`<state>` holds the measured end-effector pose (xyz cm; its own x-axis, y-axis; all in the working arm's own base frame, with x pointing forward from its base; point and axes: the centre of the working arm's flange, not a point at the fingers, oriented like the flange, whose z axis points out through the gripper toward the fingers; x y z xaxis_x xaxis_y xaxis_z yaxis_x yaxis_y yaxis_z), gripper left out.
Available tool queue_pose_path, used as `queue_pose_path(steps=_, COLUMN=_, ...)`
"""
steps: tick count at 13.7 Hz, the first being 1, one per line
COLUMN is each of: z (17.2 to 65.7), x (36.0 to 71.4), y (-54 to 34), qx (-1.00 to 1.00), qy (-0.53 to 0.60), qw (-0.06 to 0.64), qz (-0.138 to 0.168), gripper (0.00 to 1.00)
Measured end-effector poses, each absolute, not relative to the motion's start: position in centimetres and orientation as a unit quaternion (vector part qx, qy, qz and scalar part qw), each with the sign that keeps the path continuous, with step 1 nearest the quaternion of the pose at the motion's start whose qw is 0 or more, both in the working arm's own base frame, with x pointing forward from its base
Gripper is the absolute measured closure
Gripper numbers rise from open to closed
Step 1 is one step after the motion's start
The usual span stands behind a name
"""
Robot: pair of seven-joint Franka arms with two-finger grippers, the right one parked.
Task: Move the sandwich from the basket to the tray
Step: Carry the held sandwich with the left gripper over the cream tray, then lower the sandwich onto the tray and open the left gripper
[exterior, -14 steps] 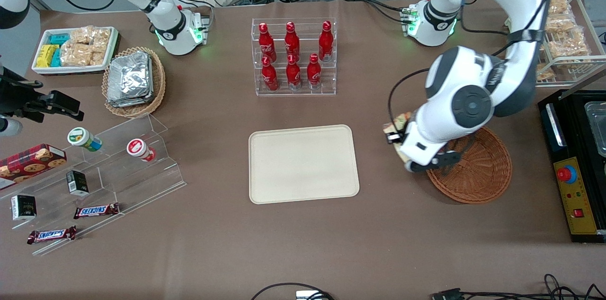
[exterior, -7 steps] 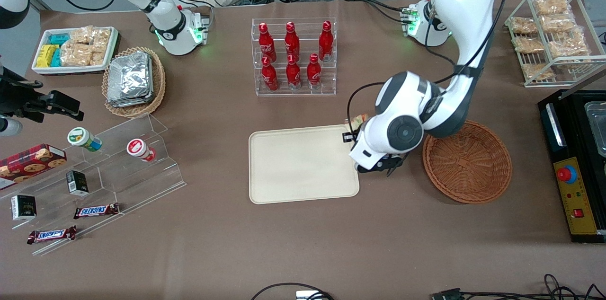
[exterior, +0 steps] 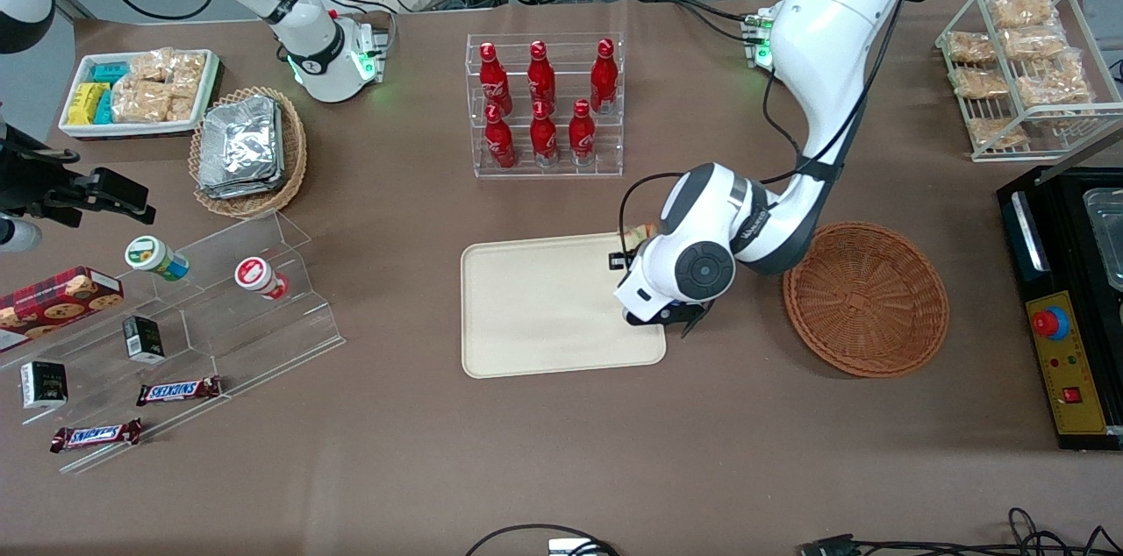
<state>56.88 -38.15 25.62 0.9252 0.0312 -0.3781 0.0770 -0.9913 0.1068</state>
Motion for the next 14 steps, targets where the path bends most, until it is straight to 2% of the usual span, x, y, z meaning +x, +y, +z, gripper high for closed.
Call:
queue_pose_path(steps=5, z=23.5, x=57.2, y=-38.7, qx=0.981, qy=0.017, qw=0.068, qz=-0.182, gripper=0.64)
queue_pose_path(steps=10, z=21.0, x=58.0, y=-38.9, qx=0.984, qy=0.011, qw=0.083, qz=-0.156, gripper=0.63)
queue_pose_path(steps=14, z=19.8, x=57.8, y=-39.3, qx=0.984, qy=0.009, qw=0.084, qz=-0.157, gripper=0.62)
